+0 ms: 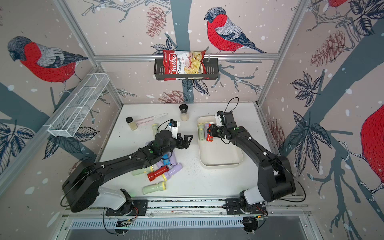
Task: Put the flashlights into the storage boxes
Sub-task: Pick up the flashlight from the center of the board, then place the flashlight at the storage box.
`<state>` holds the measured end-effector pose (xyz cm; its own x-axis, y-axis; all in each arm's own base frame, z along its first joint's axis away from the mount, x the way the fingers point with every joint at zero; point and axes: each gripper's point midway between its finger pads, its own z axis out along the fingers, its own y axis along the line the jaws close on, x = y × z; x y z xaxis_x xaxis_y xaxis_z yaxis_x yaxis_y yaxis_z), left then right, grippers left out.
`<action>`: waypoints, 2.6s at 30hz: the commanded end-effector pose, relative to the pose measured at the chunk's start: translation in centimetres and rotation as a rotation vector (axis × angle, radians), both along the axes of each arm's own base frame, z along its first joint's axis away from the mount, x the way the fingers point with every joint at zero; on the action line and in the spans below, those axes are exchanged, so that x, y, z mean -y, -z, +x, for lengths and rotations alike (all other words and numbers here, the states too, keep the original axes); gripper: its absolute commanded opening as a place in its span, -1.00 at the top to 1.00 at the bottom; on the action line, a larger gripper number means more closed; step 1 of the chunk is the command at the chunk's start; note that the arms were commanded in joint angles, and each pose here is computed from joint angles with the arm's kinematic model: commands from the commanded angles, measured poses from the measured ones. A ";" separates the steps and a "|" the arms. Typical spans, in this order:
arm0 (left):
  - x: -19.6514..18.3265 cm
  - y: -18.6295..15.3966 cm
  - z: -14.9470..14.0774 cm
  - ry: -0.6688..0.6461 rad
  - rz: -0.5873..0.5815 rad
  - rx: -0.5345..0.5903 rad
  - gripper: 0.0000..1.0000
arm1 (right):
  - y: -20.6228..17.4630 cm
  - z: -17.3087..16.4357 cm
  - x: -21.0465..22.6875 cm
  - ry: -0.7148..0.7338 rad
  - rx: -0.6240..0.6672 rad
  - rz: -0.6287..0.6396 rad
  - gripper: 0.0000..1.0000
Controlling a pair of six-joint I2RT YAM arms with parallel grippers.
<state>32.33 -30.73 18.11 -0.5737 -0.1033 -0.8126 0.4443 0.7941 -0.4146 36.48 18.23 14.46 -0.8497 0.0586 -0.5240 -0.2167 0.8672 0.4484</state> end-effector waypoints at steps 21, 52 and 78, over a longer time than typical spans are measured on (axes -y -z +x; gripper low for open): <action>0.0 4.3 3.5 -0.099 0.069 -0.223 -0.84 | 7.4 5.0 3.2 -0.040 -0.226 -0.197 0.27; -2.4 2.6 2.6 -0.135 0.024 -0.277 -0.74 | 2.3 7.1 1.3 -0.020 -0.076 -0.121 -0.19; -14.7 5.4 -4.1 -0.471 0.043 -0.463 -0.67 | 3.0 -9.9 -20.3 -0.425 -0.069 -0.110 -0.19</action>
<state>28.71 -17.39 13.39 -0.7755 -0.3648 -0.5154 -0.1164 0.8848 -0.4512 27.24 37.72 12.08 -0.8005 -0.3623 -0.4775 -0.5606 0.7344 0.3827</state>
